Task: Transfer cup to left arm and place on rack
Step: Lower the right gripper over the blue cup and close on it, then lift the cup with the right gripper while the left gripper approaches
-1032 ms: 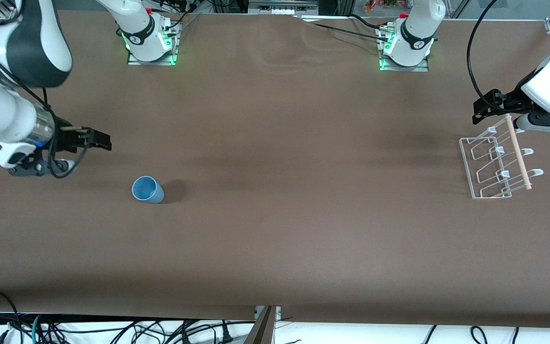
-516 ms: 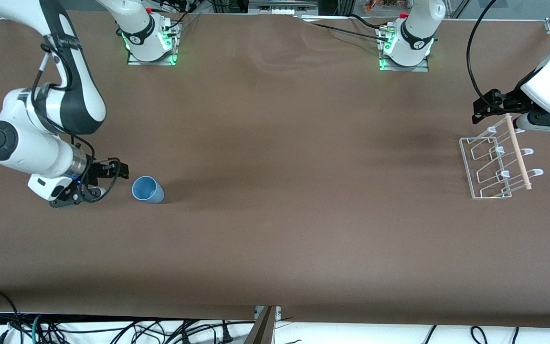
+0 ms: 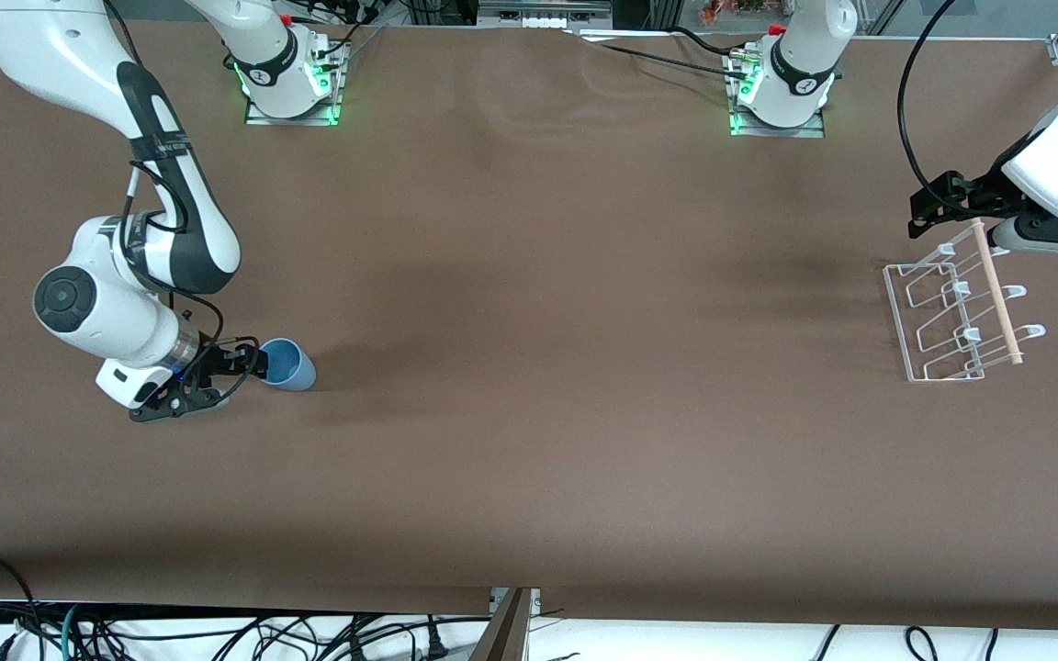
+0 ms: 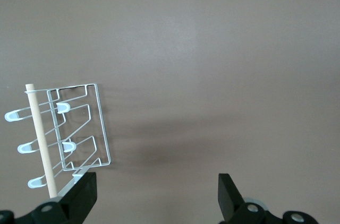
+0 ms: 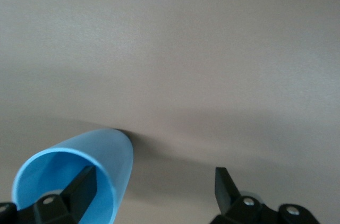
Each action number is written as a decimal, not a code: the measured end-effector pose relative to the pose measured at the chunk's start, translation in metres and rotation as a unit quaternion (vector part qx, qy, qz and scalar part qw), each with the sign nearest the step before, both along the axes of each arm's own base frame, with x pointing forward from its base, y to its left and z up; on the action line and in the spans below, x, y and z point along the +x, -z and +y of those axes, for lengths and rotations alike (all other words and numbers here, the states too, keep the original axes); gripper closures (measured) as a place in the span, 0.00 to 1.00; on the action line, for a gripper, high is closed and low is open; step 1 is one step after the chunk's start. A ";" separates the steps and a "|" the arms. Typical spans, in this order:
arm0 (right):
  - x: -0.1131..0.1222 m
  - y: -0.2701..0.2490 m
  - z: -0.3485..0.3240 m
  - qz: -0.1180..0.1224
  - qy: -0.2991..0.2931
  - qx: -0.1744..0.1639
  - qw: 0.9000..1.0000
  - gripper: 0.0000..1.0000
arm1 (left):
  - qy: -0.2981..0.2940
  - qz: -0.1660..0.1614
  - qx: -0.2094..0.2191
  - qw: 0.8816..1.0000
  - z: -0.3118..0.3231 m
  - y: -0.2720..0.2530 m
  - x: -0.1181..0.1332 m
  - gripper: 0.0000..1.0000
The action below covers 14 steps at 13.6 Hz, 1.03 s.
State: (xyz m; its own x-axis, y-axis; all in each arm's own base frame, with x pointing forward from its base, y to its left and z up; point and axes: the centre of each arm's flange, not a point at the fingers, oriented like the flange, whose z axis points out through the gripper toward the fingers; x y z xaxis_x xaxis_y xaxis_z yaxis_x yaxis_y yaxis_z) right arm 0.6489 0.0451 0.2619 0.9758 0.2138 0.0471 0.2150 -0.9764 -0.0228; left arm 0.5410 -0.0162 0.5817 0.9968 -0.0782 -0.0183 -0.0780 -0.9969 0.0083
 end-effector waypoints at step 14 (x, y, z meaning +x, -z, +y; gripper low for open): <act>-0.021 0.027 0.029 0.018 0.064 0.012 0.998 0.85 | 0.000 0.000 0.000 1.000 0.000 0.000 0.000 0.00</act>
State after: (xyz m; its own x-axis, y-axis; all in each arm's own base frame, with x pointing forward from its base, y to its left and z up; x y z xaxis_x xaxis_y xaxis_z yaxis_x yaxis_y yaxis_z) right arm 0.6276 0.0742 0.2346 0.9960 0.0874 0.0161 0.0881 -0.9947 -0.0524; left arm 0.5410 -0.0163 0.5817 0.9968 -0.0782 -0.0184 -0.0780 -0.9969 0.0083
